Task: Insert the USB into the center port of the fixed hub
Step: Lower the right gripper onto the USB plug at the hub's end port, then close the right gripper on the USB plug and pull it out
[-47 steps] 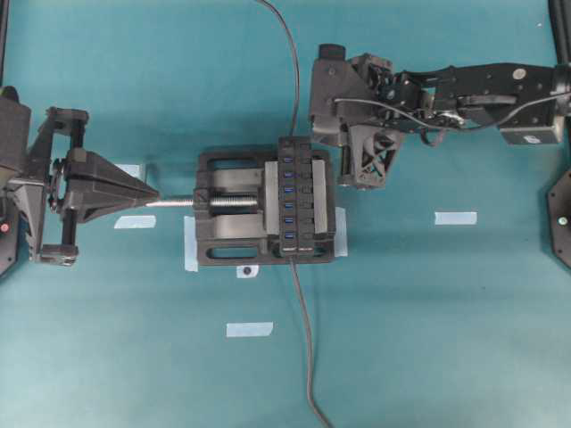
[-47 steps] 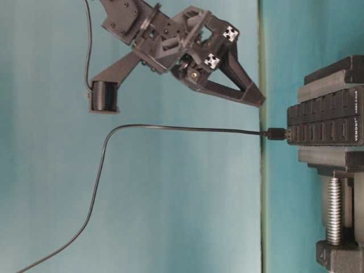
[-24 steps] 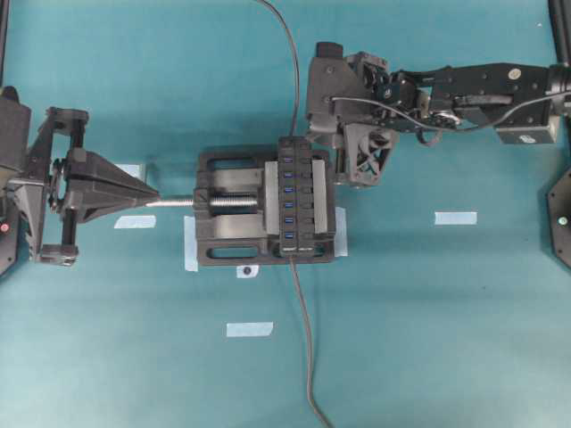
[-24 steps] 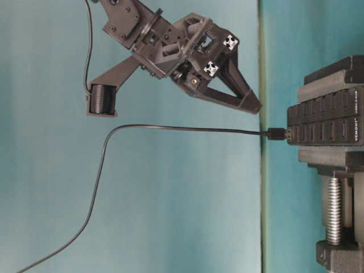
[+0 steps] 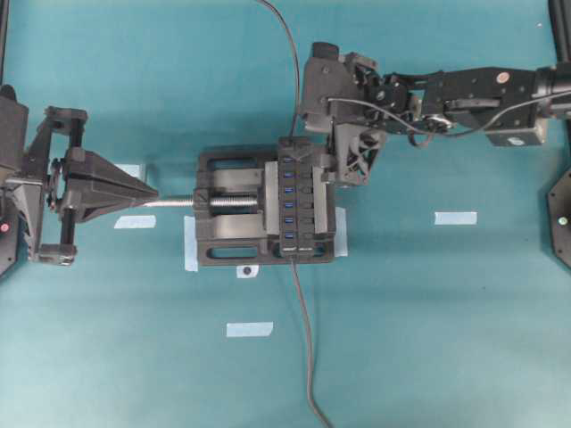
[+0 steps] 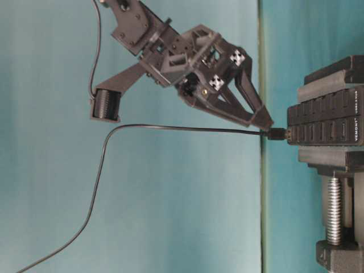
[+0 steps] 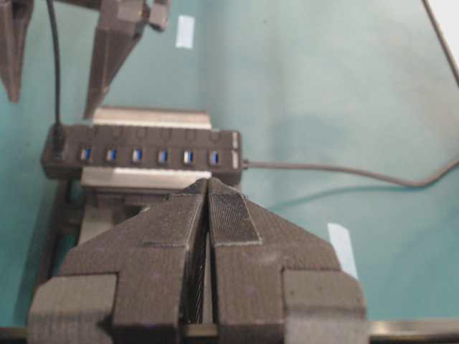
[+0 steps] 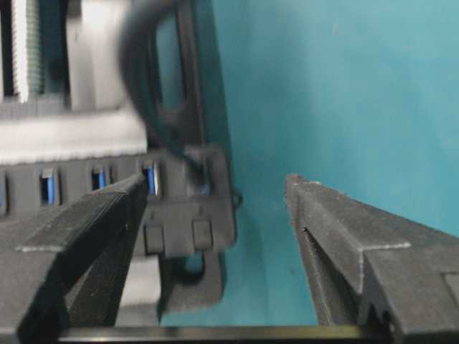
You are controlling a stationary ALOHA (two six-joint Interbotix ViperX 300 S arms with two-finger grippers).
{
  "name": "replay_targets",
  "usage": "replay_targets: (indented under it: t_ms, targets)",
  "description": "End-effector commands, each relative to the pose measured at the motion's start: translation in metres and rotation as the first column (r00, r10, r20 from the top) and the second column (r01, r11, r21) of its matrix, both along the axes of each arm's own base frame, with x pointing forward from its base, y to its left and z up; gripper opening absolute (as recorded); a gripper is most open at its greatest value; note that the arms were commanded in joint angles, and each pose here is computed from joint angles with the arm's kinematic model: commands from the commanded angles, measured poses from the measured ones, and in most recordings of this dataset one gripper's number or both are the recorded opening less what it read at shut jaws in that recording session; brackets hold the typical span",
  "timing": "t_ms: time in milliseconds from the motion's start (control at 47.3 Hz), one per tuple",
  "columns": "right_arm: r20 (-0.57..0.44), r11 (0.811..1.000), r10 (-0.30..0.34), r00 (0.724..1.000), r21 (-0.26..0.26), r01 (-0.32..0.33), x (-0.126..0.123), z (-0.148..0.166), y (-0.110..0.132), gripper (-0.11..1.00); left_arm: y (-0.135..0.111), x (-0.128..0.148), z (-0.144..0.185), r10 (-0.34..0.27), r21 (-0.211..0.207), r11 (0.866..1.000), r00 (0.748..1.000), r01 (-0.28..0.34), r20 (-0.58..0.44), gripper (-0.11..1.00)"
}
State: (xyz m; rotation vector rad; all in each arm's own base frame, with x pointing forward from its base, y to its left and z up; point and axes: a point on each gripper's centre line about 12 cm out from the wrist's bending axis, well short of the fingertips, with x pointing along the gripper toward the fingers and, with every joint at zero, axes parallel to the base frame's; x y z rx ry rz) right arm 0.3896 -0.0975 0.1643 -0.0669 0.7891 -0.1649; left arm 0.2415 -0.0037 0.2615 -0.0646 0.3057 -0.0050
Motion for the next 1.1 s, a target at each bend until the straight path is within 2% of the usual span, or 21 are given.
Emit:
replay_targets:
  t_ms: [0, 909, 1078]
  targets:
    - [0.047, 1.0, -0.012, 0.999, -0.001, 0.012, 0.007, 0.0101, -0.003, 0.8, 0.0, 0.0026, 0.0095, 0.0, 0.0, 1.0, 1.0, 0.0, 0.028, 0.0]
    - [0.039, 0.999, -0.024, 0.999, 0.026, 0.023, 0.0136, 0.0022, 0.0006, 0.76, 0.0, 0.0014, 0.0078, 0.002, -0.006, 1.0, 1.0, -0.002, 0.024, 0.0]
    - [0.038, 1.0, -0.018, 0.999, 0.027, 0.017, 0.0167, 0.0013, 0.0025, 0.7, 0.0, 0.0015, 0.0058, 0.002, -0.006, 1.0, 1.0, -0.002, 0.018, 0.0]
